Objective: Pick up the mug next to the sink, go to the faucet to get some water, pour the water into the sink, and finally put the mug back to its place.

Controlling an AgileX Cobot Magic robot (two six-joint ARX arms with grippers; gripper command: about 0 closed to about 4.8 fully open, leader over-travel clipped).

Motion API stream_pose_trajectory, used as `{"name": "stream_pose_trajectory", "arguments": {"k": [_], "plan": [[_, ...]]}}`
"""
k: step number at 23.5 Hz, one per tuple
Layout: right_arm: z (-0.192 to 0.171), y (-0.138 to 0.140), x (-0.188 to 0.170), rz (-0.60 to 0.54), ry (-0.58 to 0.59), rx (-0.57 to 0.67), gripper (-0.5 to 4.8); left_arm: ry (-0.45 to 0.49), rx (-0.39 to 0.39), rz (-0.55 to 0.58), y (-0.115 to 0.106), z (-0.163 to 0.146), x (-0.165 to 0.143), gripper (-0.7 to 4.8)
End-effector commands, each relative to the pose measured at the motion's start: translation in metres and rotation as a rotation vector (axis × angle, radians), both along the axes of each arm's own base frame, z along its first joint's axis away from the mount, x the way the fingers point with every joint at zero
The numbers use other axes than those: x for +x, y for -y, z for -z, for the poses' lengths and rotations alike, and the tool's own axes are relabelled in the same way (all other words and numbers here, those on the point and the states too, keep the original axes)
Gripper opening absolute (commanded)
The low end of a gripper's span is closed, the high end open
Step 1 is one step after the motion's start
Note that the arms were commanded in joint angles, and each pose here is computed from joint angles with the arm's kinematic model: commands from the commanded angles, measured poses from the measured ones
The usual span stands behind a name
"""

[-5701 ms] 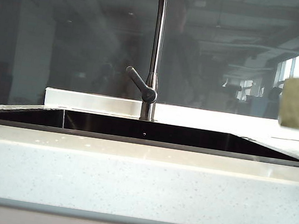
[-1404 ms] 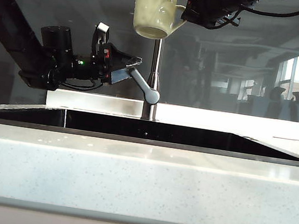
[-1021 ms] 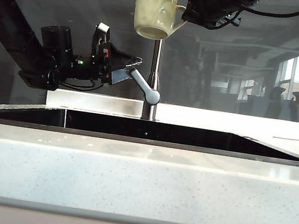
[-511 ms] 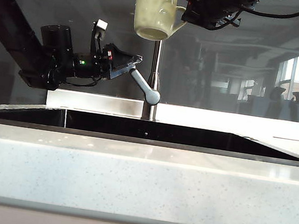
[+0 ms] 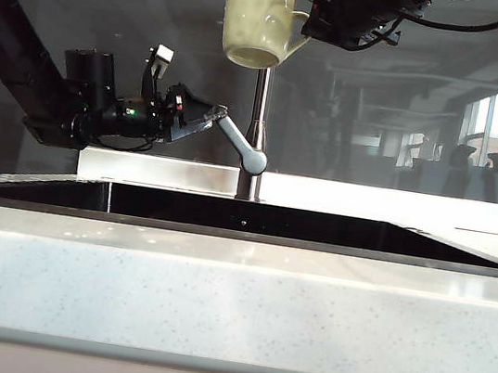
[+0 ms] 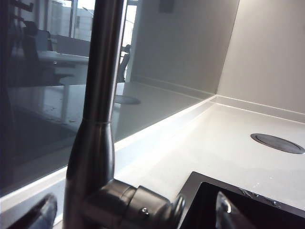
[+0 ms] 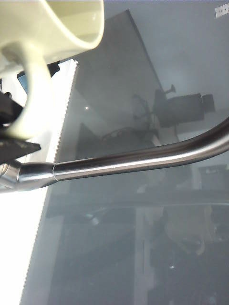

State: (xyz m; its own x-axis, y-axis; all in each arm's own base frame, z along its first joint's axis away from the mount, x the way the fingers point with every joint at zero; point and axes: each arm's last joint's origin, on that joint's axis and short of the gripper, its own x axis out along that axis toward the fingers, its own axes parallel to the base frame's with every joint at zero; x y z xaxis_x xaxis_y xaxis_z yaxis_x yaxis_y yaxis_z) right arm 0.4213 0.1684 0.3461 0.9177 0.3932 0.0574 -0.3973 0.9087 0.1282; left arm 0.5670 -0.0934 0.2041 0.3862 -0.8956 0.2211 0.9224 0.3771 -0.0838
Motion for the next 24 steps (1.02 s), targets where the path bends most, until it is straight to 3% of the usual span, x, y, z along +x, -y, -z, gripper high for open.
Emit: {"name": "stream_pose_trajectory", "arguments": {"k": [1, 24], "plan": [[-0.0189, 0.0016, -0.0049, -0.002, 0.091, 0.053, -0.05, 0.025, -0.005, -0.016, -0.0007, -0.0064, -0.0005, 4.26], [-0.0189, 0.0016, -0.0049, -0.001, 0.091, 0.053, -0.05, 0.054, 0.002, -0.059, -0.0014, -0.0059, 0.0007, 4.26]]}}
